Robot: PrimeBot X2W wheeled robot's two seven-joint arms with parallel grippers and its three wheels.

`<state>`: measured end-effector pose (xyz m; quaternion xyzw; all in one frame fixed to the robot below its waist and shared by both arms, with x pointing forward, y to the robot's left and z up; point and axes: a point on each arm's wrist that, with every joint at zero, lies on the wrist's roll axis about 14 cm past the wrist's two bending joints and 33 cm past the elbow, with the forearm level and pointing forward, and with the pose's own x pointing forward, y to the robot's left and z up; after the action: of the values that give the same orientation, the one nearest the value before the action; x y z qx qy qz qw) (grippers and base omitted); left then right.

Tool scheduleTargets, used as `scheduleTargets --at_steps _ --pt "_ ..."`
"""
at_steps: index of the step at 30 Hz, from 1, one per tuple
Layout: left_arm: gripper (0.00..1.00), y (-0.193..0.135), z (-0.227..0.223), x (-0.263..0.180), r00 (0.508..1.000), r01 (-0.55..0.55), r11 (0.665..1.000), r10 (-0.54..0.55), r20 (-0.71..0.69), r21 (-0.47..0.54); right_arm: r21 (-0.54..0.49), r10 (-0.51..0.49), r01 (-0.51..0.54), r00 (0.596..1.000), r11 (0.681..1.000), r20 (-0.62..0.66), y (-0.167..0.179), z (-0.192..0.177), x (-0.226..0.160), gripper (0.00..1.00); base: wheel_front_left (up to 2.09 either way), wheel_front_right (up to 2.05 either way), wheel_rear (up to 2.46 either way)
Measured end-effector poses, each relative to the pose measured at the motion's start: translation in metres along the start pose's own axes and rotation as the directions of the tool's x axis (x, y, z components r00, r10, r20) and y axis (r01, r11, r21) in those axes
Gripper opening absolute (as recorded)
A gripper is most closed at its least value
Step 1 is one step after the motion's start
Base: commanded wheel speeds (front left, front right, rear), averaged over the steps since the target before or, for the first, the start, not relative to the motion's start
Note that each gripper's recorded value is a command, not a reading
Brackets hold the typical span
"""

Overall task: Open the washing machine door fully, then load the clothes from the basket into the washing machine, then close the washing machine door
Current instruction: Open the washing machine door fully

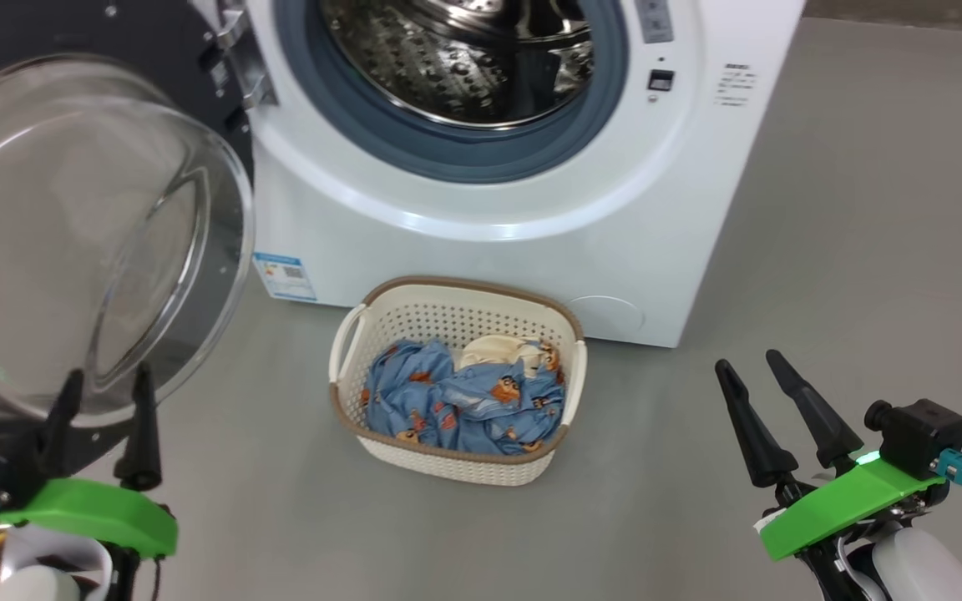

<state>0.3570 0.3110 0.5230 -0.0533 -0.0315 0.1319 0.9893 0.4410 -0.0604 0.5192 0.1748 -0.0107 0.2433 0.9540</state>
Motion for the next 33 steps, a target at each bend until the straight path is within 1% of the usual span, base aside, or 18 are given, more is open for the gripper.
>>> scheduleTargets --at_steps 7,11,18,24,33 --pt "1.0 -0.042 -0.006 0.0 0.997 0.082 0.995 -0.082 -0.002 -0.06 -0.021 -0.051 0.051 0.999 0.998 0.011 -0.014 0.008 -0.022 1.0 0.0 0.0 0.0" --pt "1.0 -0.063 -0.006 0.002 0.992 0.127 0.989 -0.128 0.003 -0.075 -0.033 -0.089 0.09 0.996 0.995 0.03 -0.024 0.017 -0.035 1.0 0.0 0.0 0.0" --pt "1.0 -0.099 -0.008 0.002 0.978 0.209 0.972 -0.209 0.01 -0.106 -0.056 -0.154 0.158 0.986 0.986 0.065 -0.043 0.031 -0.057 1.0 0.0 0.0 0.0" --pt "1.0 -0.12 -0.005 0.002 0.966 0.259 0.956 -0.258 0.032 -0.135 -0.071 -0.2 0.207 0.975 0.976 0.094 -0.055 0.043 -0.073 1.0 0.0 0.0 0.0" --pt "1.0 -0.13 -0.007 -0.001 0.956 0.292 0.946 -0.291 0.028 -0.142 -0.108 -0.235 0.248 0.965 0.963 0.12 -0.069 0.055 -0.083 1.0 0.0 0.0 0.0"
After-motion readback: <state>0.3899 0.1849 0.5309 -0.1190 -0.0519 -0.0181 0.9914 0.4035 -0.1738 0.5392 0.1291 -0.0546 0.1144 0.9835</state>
